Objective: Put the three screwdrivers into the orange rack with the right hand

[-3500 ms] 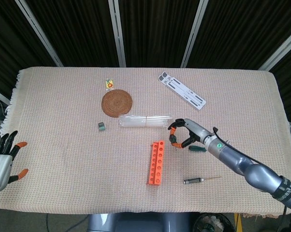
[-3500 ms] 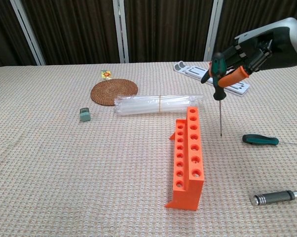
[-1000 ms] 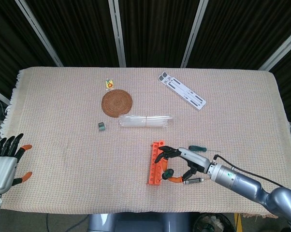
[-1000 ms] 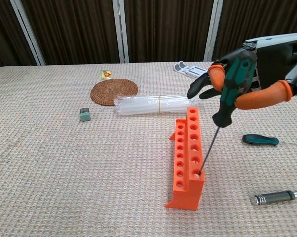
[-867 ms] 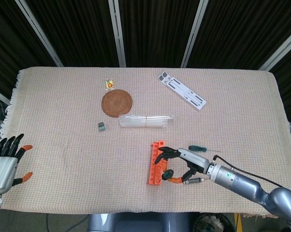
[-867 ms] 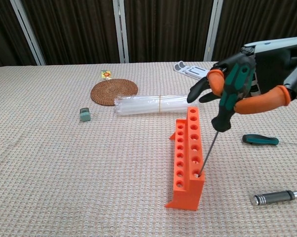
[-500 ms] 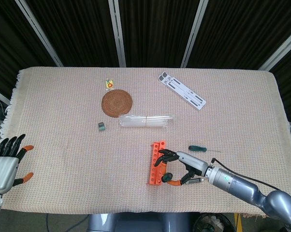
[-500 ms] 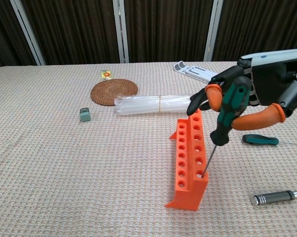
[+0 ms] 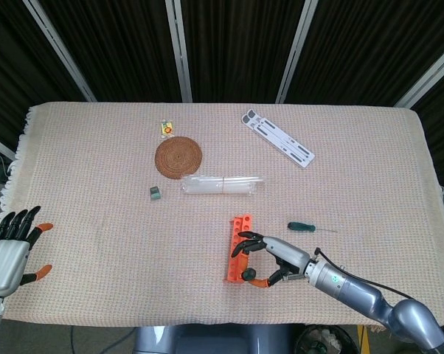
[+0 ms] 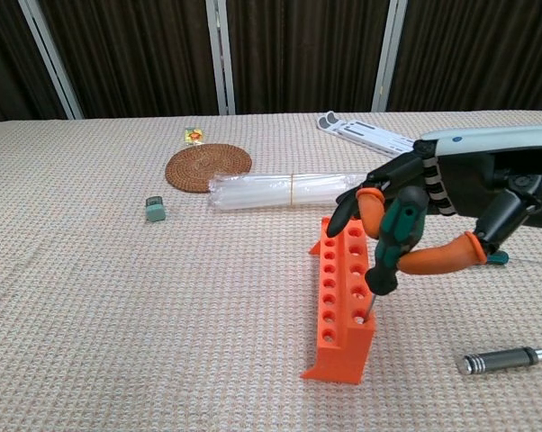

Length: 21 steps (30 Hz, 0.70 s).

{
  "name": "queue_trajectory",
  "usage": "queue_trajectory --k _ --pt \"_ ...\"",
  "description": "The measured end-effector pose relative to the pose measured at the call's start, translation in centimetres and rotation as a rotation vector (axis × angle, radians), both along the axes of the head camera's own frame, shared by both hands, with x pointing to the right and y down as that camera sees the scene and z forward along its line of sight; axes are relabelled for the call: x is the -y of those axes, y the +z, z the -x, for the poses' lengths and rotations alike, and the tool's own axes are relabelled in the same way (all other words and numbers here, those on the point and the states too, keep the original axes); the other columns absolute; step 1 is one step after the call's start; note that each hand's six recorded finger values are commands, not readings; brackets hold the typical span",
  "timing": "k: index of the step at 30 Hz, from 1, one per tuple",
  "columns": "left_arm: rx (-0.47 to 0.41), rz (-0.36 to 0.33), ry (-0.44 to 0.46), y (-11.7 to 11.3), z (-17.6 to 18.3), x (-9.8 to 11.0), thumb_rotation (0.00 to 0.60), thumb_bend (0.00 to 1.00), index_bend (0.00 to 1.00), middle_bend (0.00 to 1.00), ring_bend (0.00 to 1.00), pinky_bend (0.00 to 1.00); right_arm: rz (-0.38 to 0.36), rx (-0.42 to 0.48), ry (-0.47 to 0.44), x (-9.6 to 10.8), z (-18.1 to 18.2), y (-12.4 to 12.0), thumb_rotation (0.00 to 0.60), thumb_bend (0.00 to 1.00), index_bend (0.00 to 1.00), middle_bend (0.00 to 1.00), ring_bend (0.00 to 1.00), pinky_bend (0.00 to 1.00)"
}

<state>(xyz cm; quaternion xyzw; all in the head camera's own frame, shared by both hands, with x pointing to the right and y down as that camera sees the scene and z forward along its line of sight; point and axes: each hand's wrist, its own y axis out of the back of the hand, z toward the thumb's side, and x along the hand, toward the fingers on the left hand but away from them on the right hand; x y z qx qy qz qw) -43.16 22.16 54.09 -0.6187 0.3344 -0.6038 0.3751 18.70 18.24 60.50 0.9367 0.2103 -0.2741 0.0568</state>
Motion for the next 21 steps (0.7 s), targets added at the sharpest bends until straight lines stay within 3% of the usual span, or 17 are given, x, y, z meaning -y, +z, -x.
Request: queue_trajectory --k 10,21 --pt "-0.001 0.006 -0.004 0.2 0.3 0.0 0.600 0.14 0.25 0.00 0.00 0.00 -0.034 -0.048 0.002 -0.1 0.2 1.2 0.600 0.29 0.62 0.27 0.00 0.00" --pt "-0.009 0.006 -0.003 0.4 0.3 0.1 0.600 0.14 0.25 0.00 0.00 0.00 -0.064 -0.089 -0.021 -0.8 0.4 1.9 0.600 0.29 0.55 0.25 0.00 0.00"
